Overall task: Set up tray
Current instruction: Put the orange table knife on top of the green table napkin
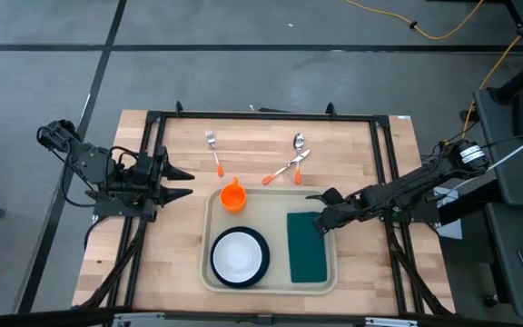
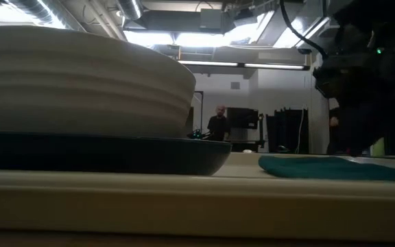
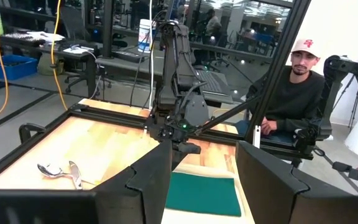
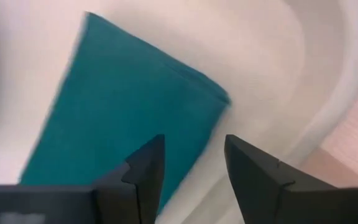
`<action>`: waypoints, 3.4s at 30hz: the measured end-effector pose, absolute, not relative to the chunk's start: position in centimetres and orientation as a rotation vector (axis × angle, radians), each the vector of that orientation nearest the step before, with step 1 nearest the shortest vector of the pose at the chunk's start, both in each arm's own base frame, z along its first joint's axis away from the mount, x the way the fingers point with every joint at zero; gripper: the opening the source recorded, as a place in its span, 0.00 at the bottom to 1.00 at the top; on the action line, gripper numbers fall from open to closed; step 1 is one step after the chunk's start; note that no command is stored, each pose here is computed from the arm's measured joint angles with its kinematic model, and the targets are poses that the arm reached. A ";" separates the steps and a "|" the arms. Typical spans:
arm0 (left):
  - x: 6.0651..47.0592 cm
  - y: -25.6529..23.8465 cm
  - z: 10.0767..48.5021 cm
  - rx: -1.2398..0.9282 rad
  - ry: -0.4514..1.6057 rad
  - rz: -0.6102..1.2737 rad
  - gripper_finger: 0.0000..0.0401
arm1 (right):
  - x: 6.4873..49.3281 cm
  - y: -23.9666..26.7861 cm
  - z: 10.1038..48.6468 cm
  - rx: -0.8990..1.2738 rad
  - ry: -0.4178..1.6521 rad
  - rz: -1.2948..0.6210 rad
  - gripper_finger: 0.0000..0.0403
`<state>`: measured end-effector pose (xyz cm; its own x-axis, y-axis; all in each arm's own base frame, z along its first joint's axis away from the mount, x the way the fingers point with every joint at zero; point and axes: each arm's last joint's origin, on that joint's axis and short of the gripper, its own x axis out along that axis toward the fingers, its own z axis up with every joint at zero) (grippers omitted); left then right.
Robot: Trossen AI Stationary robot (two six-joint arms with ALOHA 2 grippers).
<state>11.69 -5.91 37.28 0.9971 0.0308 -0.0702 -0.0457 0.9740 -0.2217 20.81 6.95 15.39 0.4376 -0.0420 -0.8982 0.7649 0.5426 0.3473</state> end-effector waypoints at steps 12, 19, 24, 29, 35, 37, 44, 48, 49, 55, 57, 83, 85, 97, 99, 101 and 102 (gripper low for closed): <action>11.7 -5.8 37.3 -0.172 0.062 0.065 0.43 | 23.2 6.7 28.9 0.429 0.791 -0.665 0.41; 11.3 -5.5 38.5 -0.143 0.032 0.076 0.43 | 21.0 3.9 42.0 0.210 0.491 -0.552 0.41; 11.3 -5.5 38.5 -0.154 0.034 0.102 0.43 | 17.3 1.6 45.8 0.133 0.342 -0.450 0.41; 12.3 -5.5 38.1 -0.169 0.060 0.151 0.43 | 14.4 0.6 45.9 0.119 0.296 -0.432 0.41; 15.0 -4.1 39.4 -0.208 0.120 0.248 0.43 | 13.6 0.4 44.9 0.050 0.321 -0.425 0.41; 16.6 -3.3 40.2 -0.193 0.173 0.285 0.43 | 13.8 0.5 44.6 0.015 0.337 -0.414 0.41; 23.7 2.1 42.8 -0.250 0.330 0.326 0.43 | 13.9 0.5 44.4 -0.062 0.359 -0.395 0.41; 27.4 6.3 42.4 -0.335 0.417 0.333 0.43 | 13.9 0.5 44.4 -0.110 0.368 -0.387 0.41; 28.2 7.2 42.1 -0.338 0.447 0.342 0.43 | 13.9 0.5 44.4 -0.116 0.369 -0.386 0.41; 33.2 11.2 38.0 -0.352 0.599 0.344 0.43 | 13.9 0.5 44.4 -0.163 0.380 -0.378 0.41; 34.9 11.9 36.3 -0.374 0.646 0.322 0.43 | 13.8 0.5 44.3 -0.171 0.391 -0.376 0.41; 43.6 14.8 20.6 -0.485 0.917 0.339 0.45 | 12.1 -0.1 43.7 -0.272 0.495 -0.400 0.41; 43.8 14.9 19.8 -0.499 0.930 0.330 0.45 | 11.9 -0.3 43.7 -0.268 0.496 -0.413 0.41; 44.8 14.9 15.9 -0.524 0.988 0.322 0.45 | 11.0 -0.7 43.8 -0.249 0.486 -0.420 0.41; 44.8 14.8 15.4 -0.531 0.999 0.323 0.45 | 11.0 -0.7 43.8 -0.249 0.487 -0.420 0.41; 44.9 14.7 15.4 -0.526 0.995 0.324 0.45 | 11.1 -0.7 43.8 -0.249 0.487 -0.418 0.41; 45.1 14.6 15.4 -0.518 0.984 0.327 0.45 | 11.0 -0.7 43.8 -0.250 0.486 -0.418 0.41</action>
<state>45.08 14.64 15.43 0.5202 0.0311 -0.8535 -0.4863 0.8323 -0.2660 11.04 -0.70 43.83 0.8022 -0.4443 -0.3988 0.3276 0.8860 -0.3281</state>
